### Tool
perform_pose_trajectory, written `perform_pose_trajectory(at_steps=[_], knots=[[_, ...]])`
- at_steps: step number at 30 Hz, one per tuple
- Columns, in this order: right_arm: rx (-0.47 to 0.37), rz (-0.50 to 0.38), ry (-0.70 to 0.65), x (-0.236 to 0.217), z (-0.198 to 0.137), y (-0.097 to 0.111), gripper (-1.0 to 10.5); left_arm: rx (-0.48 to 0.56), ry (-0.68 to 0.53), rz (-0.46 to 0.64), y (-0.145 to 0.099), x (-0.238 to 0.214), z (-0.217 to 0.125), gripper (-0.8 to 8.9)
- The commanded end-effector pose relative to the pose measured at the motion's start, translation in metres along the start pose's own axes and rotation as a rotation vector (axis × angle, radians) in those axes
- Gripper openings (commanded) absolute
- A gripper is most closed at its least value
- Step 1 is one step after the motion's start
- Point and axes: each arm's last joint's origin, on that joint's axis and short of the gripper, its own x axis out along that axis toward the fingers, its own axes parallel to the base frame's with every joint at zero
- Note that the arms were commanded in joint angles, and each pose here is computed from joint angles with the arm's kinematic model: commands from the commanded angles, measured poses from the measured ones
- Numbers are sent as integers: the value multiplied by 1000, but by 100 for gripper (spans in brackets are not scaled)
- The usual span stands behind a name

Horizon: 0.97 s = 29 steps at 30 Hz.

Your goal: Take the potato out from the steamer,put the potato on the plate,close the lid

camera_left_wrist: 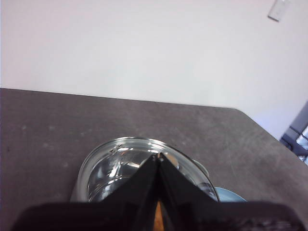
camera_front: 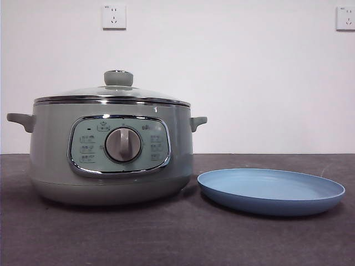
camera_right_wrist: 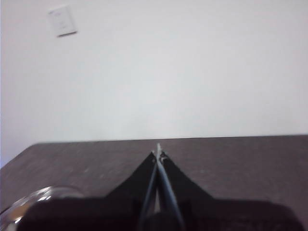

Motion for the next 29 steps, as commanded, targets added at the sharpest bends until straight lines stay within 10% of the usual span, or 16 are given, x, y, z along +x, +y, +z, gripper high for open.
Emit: perform_pose_trajectory(at_steps=[1, 11, 18, 29], knots=[[-57, 89, 38, 11, 10, 3, -11, 59, 19, -13, -4, 8, 25, -6], [9, 422, 212, 60, 8, 5, 4, 78, 109, -21, -15, 27, 85, 2], [34, 422, 271, 73, -1, 3, 428, 75, 114, -14, -14, 33, 90, 408], [29, 421, 253, 73, 1, 3, 554, 55, 256, -84, -16, 79, 73, 410]])
